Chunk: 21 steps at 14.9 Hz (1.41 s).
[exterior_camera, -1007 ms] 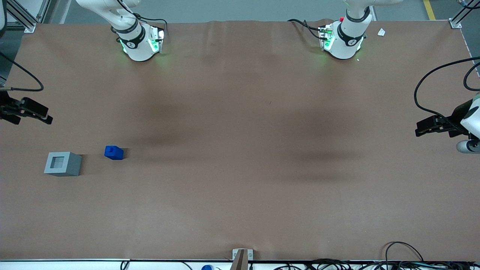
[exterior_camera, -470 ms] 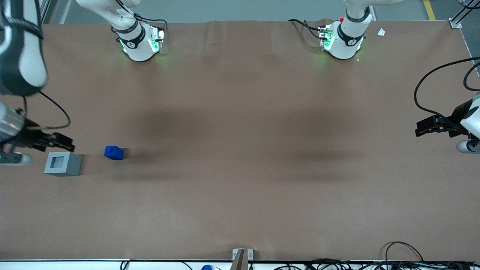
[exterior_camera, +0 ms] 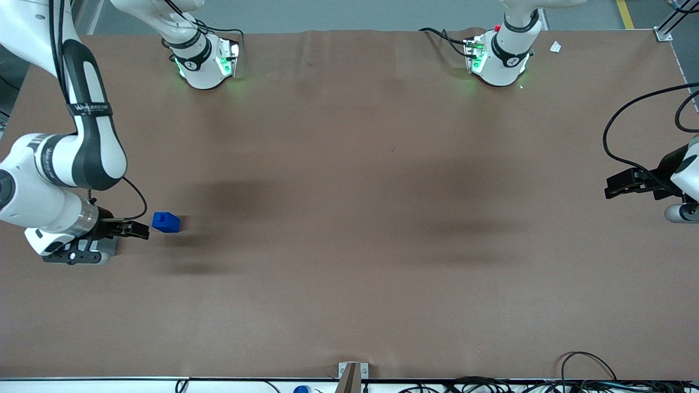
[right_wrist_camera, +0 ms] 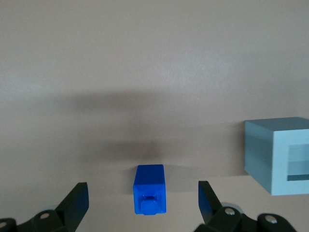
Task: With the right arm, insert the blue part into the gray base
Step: 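Move the open right gripper down over the blue block, then close the right gripper on the blue block and lift it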
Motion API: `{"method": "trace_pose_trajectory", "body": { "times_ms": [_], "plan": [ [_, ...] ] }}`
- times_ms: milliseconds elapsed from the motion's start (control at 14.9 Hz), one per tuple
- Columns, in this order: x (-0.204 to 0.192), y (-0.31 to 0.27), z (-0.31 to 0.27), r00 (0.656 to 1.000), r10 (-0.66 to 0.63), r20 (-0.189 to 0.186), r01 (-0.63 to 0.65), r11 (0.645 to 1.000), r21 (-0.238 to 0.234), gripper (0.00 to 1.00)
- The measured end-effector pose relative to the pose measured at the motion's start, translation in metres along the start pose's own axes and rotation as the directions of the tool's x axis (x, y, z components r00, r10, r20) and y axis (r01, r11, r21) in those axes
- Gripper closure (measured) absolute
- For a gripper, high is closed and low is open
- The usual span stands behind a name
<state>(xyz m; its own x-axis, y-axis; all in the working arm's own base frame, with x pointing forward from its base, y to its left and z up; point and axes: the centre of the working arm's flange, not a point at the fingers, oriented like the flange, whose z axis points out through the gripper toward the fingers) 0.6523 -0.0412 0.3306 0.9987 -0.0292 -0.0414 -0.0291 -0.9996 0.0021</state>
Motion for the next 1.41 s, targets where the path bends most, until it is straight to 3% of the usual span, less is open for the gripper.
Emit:
{"method": "trace_pose_trajectory", "body": {
  "times_ms": [336, 671, 872, 1409],
  "plan": [
    [-0.008, -0.003, 0.048, 0.997, -0.004, 0.083, 0.004, 1.000, -0.003, 0.00],
    [-0.021, -0.003, 0.075, 0.990, -0.002, 0.140, 0.003, 1.000, -0.002, 0.09],
    [-0.027, -0.005, 0.084, 0.987, -0.004, 0.159, 0.005, 1.000, -0.001, 0.13],
    [-0.030, -0.004, 0.103, 0.987, -0.003, 0.160, 0.004, 1.000, -0.006, 0.23]
  ]
}}
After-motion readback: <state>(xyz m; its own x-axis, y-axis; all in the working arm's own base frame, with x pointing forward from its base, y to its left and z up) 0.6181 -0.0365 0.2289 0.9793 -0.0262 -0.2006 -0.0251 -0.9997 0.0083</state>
